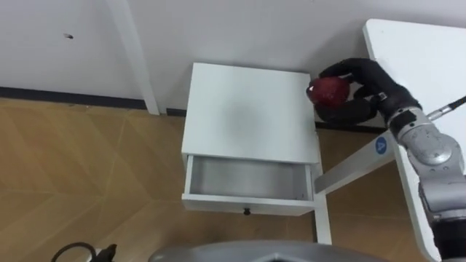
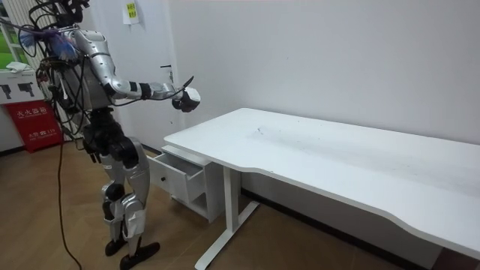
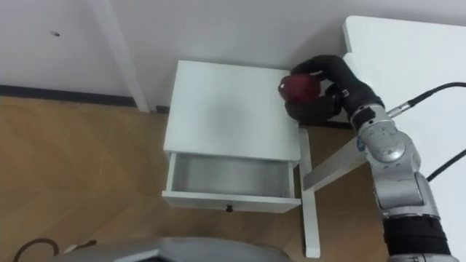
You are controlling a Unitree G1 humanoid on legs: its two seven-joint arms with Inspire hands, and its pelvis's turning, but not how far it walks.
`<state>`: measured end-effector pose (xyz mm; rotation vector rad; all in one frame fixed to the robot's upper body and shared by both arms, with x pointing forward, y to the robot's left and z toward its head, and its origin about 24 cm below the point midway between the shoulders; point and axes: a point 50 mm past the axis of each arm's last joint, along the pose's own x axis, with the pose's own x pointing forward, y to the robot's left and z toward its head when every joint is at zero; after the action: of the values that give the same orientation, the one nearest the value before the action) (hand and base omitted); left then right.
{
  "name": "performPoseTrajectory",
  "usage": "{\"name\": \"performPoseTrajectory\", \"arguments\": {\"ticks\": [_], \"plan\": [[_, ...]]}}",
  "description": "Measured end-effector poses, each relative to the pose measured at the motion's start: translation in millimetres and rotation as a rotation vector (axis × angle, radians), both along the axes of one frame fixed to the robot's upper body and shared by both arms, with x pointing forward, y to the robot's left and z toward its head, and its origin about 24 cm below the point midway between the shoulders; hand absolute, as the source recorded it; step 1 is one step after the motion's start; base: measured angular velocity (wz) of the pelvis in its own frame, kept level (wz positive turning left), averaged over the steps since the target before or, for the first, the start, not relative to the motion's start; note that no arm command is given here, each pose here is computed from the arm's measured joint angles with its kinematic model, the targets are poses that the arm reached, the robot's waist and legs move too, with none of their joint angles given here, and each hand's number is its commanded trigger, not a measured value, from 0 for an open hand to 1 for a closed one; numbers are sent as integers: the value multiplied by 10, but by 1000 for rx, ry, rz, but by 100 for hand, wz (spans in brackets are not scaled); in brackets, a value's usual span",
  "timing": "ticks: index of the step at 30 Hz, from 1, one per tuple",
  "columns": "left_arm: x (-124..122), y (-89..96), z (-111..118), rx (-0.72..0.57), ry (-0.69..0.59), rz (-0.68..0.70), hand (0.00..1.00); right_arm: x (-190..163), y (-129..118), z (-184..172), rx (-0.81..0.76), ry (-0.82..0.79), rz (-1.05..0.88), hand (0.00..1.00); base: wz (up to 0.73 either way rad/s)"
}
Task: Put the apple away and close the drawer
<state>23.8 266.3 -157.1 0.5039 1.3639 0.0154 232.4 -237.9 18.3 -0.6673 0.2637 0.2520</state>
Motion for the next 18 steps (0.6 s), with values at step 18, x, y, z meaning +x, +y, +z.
{"name": "performPoseTrajectory", "arguments": {"ticks": [18], "plan": [[-51, -41, -28, -5, 49, -23, 0, -54, 453, -202, 21, 121, 169, 100, 3]]}}
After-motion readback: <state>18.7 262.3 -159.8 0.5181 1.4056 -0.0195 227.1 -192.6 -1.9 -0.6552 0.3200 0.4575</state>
